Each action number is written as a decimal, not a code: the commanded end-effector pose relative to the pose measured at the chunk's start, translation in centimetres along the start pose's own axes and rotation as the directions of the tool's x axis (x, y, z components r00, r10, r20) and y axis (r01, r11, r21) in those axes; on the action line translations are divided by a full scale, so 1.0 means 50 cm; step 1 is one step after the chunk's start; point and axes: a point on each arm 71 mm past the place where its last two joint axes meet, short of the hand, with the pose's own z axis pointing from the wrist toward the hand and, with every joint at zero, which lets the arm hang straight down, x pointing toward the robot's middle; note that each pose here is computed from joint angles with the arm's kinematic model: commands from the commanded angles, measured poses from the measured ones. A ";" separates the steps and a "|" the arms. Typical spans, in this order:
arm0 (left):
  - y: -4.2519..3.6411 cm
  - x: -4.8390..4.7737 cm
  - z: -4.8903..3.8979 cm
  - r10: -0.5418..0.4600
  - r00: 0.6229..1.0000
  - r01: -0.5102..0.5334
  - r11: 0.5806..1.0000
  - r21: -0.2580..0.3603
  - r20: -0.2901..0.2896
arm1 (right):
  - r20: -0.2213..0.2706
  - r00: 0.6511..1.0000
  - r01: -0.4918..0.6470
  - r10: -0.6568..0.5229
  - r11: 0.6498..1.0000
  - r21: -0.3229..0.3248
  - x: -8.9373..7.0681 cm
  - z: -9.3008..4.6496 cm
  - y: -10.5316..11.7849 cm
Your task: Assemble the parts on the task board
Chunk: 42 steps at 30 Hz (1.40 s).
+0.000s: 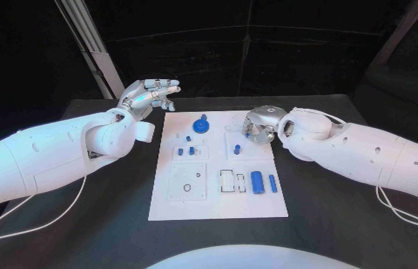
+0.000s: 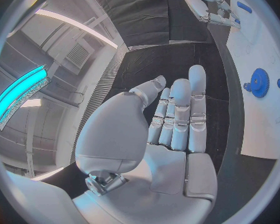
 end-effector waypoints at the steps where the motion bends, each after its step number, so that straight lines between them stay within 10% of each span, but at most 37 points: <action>1: -0.003 0.002 0.001 -0.010 1.000 0.010 1.000 0.011 -0.007 | -0.059 0.998 0.025 -0.025 1.000 -0.005 0.021 0.000 0.003; 42: -0.005 -0.024 0.001 0.009 1.000 -0.009 1.000 0.009 0.029 | 0.197 0.977 -0.073 0.083 0.996 -0.054 -0.035 -0.075 0.047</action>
